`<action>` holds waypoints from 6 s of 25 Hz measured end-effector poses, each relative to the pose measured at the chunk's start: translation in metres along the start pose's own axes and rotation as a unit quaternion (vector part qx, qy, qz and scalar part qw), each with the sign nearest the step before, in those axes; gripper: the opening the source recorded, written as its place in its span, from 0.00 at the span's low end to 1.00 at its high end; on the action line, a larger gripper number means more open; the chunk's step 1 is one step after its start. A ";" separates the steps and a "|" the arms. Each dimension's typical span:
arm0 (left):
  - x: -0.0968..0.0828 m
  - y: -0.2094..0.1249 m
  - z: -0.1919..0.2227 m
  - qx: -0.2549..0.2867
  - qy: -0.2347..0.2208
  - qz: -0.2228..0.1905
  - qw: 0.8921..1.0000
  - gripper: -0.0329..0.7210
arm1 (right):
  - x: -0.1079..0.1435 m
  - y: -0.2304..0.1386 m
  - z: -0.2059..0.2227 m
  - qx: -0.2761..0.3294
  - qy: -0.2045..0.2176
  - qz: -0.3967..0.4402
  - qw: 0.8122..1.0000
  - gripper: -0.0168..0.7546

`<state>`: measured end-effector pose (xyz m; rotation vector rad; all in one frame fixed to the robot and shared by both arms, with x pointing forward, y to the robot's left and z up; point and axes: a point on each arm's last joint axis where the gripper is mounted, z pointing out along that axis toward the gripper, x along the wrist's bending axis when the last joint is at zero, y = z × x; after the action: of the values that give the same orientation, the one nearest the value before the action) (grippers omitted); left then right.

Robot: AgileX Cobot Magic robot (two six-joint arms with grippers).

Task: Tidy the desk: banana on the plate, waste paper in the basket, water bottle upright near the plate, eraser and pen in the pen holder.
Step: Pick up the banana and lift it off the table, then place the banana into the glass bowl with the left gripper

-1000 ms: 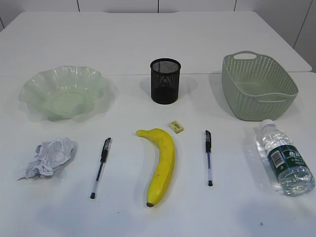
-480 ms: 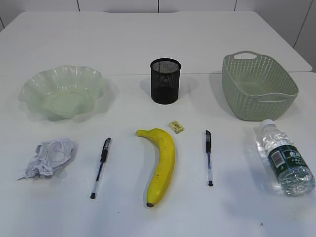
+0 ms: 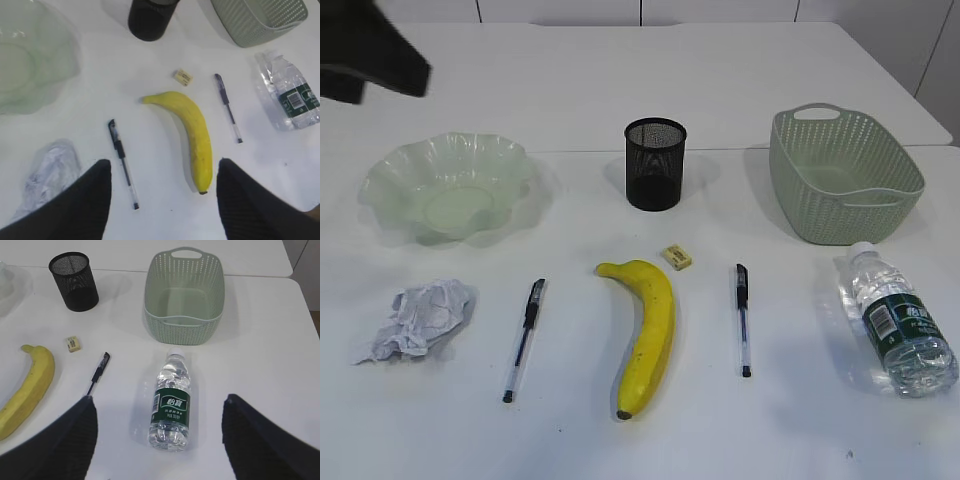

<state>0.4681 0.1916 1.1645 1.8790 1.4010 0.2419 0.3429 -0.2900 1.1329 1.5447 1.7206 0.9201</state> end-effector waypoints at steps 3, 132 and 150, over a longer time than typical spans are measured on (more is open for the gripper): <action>-0.014 0.012 0.036 0.032 -0.017 -0.004 0.999 0.66 | 0.000 0.000 0.000 0.000 0.000 0.000 1.000 0.77; 0.145 0.059 0.212 -0.056 0.097 -0.383 0.917 0.40 | 0.000 0.000 0.001 0.001 -0.001 0.002 1.000 0.77; 0.172 0.065 0.279 -0.002 0.095 -0.404 0.910 0.40 | -0.001 0.000 0.003 0.006 -0.002 0.002 1.000 0.77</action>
<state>0.7377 0.2083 0.9675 1.1456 2.1743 0.0074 0.3458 -0.2902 1.1316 1.5580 1.7245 0.9102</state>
